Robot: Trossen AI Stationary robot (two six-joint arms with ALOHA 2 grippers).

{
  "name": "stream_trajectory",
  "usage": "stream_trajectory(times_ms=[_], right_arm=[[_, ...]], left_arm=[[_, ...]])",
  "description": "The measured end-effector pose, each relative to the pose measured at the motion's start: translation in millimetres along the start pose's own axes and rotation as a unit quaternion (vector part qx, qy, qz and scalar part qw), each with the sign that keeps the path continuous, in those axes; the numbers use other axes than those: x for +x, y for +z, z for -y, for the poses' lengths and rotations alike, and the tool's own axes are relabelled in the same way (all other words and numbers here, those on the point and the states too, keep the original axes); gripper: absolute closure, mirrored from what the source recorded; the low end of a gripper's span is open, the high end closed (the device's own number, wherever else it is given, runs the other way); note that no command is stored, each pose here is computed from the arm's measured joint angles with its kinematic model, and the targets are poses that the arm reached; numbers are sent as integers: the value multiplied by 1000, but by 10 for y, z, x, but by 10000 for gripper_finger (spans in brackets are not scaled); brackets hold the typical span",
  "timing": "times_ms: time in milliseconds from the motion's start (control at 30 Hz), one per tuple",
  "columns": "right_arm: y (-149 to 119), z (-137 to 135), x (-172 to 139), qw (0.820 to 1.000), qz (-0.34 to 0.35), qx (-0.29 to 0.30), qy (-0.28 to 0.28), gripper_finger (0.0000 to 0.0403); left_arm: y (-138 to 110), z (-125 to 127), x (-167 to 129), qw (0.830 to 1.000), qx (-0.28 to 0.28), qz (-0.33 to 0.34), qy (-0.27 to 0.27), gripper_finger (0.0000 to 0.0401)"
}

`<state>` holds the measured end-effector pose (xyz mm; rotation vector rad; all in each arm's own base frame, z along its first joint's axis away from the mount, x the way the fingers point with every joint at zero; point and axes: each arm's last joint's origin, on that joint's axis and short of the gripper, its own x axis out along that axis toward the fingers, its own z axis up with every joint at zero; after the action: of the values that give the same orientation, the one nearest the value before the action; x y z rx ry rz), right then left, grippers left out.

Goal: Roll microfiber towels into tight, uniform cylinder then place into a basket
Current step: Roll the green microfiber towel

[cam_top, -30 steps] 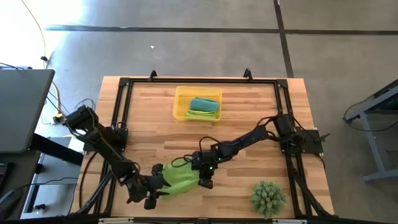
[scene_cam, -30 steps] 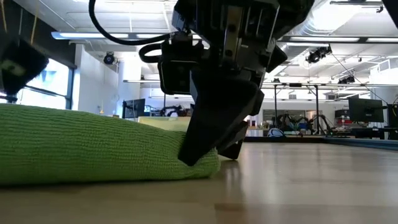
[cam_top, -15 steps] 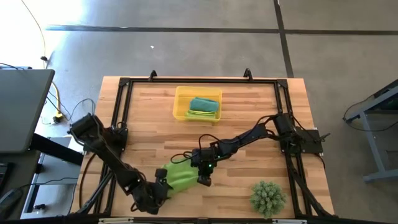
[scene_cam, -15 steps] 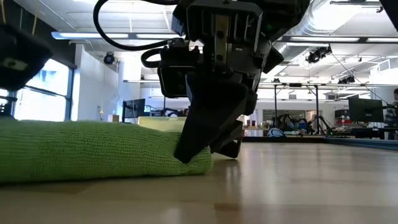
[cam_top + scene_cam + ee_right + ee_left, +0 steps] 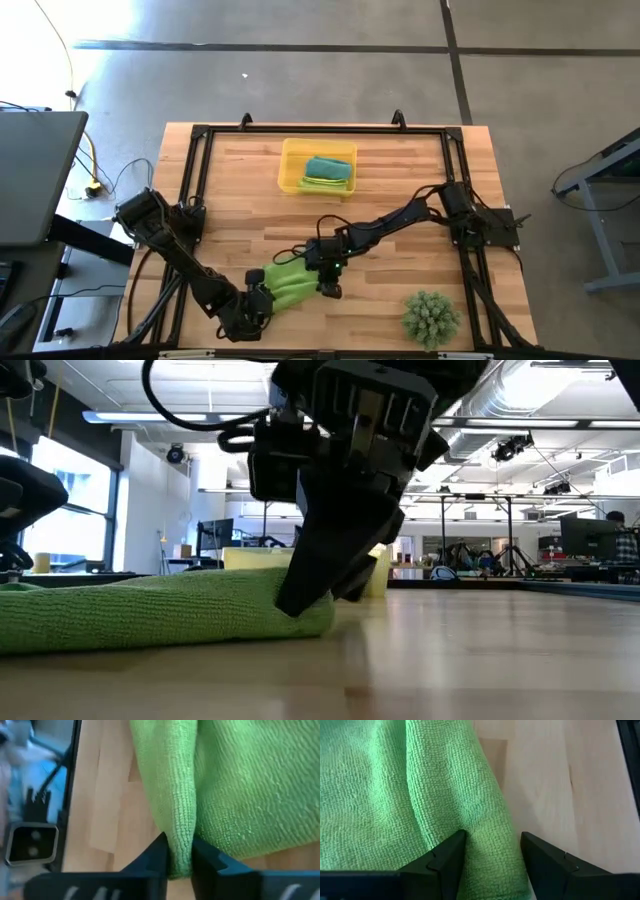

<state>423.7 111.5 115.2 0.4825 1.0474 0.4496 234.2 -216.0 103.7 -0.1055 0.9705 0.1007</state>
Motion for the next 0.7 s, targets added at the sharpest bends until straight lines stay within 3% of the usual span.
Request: stream_trajectory(times_ms=[200, 367, 533, 700], right_arm=[[120, -37, -230, 992, -104, -48, -45, 288], [247, -203, -460, 979, -167, -91, -77, 260], [235, -644, -404, 962, -174, -183, -108, 261], [93, -1037, -176, 928, -134, -305, -169, 274]], left_arm=[[-3, 4, -7, 1000, -11, 0, -2, 217], [-4, 1, -7, 1000, -13, 2, -2, 217], [-6, 0, -6, 1000, -13, 2, -1, 217], [-7, -1, -5, 1000, -13, 2, -1, 217]])
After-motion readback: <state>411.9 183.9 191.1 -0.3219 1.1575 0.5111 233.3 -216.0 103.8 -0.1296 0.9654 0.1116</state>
